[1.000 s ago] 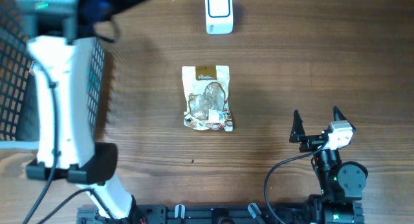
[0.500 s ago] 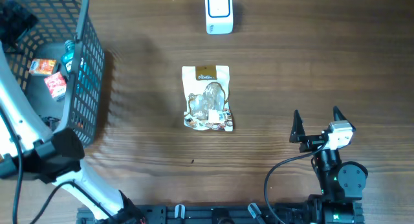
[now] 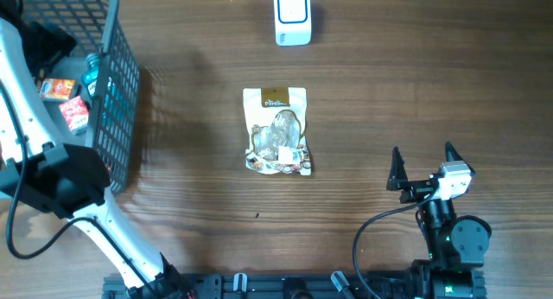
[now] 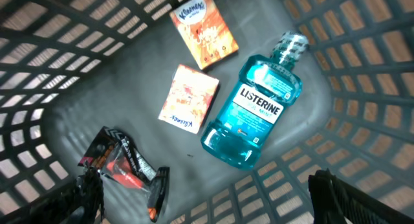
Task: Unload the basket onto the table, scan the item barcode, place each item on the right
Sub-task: 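Return the left gripper to the basket and grasp the Listerine bottle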
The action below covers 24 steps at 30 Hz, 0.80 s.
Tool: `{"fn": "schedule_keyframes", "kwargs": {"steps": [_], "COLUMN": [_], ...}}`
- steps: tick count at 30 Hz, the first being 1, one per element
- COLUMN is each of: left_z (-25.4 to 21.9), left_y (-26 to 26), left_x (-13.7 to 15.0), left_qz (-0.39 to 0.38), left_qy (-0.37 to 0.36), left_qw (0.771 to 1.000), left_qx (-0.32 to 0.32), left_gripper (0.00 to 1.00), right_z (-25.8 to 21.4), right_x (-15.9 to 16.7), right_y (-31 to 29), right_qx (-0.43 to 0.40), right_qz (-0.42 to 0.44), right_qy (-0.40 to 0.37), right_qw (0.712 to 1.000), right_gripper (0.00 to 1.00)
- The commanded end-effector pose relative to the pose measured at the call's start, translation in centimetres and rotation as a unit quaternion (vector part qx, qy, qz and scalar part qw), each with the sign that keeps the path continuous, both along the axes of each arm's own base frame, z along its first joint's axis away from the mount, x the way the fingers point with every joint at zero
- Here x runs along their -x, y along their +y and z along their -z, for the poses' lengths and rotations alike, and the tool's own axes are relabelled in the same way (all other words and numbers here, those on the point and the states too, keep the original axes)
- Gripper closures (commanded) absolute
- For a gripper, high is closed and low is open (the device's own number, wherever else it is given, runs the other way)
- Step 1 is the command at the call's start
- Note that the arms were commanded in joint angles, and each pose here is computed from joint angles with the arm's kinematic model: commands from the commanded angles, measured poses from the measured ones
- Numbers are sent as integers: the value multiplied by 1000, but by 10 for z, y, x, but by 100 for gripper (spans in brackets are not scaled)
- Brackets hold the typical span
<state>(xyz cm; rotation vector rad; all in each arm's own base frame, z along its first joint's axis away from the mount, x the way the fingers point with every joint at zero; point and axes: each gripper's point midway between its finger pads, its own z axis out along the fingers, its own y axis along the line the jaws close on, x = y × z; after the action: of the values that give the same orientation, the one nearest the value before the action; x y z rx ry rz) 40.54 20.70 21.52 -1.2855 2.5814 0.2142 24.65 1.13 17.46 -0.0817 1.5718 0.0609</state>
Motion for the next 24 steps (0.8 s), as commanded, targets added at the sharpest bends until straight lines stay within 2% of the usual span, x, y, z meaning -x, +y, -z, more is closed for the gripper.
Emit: {"fn": "schedule_keyframes", "kwargs": {"steps": [1,15,19,22,24], "left_z": [26,97,116,125,133], "left_y": [1,-1,-22,-27,-29], "left_x": [-6,-18,-36,-41,-44], "left_qz": [3,-5,62,72,76], "left_qy": [16,33,9,3,0], "left_qw": [1000,999,996,995,995], "left_qx": [12,24,62,64,62], "left_gripper": [0,1,6,13,13], "right_z": [-1,-1,-1,-1,-1], "right_x": [0,0,0,0,0], "right_y": [0,0,0,0,0], "right_qx": [5,5,5,5,5], "right_qz": [1,1,1,1,1], "right_qy": [-3,-3,-3,-3,-3], "right_qw": [1000,1000,1000,1000,1000], "right_gripper": [0,0,0,0,0]}}
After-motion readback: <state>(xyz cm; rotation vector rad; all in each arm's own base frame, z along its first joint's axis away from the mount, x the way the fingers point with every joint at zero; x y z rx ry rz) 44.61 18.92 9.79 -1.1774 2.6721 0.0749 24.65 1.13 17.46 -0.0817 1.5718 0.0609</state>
